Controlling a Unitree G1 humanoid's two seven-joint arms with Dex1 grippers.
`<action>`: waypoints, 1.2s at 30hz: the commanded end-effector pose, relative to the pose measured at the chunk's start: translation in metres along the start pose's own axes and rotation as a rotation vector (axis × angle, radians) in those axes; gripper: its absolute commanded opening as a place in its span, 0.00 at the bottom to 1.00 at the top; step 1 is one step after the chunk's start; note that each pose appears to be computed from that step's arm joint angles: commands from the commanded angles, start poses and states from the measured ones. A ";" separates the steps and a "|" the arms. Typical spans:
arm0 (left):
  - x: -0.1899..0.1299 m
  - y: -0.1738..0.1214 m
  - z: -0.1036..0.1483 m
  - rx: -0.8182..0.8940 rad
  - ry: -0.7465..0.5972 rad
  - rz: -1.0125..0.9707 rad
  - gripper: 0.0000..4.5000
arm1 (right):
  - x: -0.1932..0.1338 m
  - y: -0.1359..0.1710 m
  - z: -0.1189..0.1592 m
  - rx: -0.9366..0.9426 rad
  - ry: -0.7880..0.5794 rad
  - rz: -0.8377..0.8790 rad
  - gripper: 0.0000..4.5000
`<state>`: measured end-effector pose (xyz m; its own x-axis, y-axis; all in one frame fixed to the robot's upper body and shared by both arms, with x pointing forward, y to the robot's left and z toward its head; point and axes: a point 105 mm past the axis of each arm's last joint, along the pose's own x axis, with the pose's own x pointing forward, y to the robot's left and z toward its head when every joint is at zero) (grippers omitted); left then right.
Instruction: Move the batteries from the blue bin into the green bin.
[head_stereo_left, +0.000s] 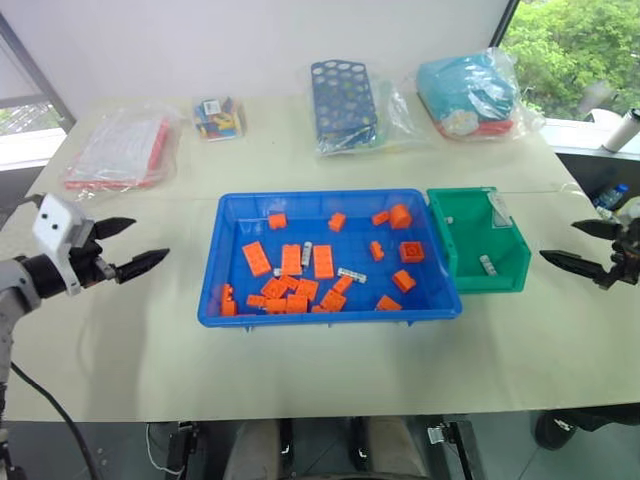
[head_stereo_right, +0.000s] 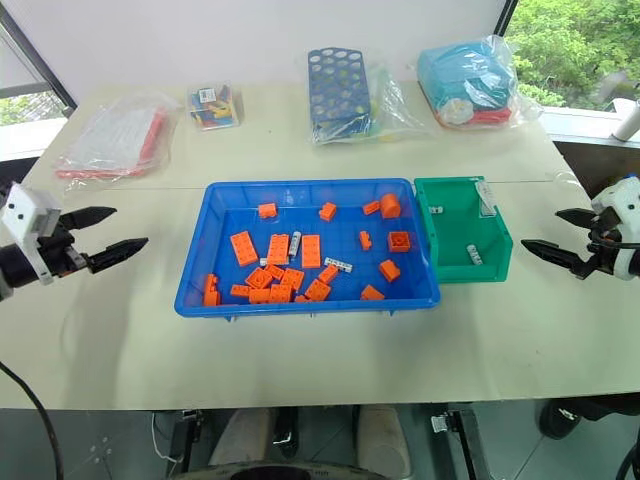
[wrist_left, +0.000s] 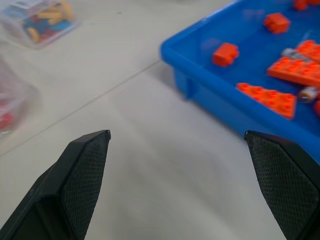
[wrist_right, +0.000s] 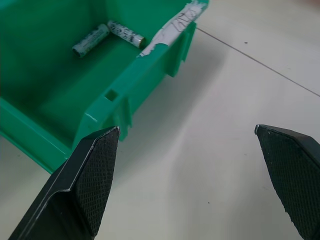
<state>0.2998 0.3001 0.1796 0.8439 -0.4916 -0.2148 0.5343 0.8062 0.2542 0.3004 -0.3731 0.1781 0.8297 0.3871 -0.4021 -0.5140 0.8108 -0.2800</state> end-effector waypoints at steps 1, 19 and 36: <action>-0.003 -0.002 0.017 0.053 -0.050 0.007 1.00 | -0.001 -0.002 0.016 -0.043 -0.037 -0.008 0.99; 0.001 -0.020 0.019 0.025 -0.042 -0.051 1.00 | 0.002 -0.010 0.026 -0.053 -0.034 -0.056 0.99; 0.001 -0.091 0.052 0.061 -0.033 -0.439 1.00 | 0.094 0.155 0.172 -0.391 -0.405 0.463 0.99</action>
<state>0.2605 0.2176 0.1988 0.5768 -0.7670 -0.2811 0.8167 0.5485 0.1792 0.3376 -0.1535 0.2342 0.4939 0.8360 -0.2390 -0.8335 0.3768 -0.4041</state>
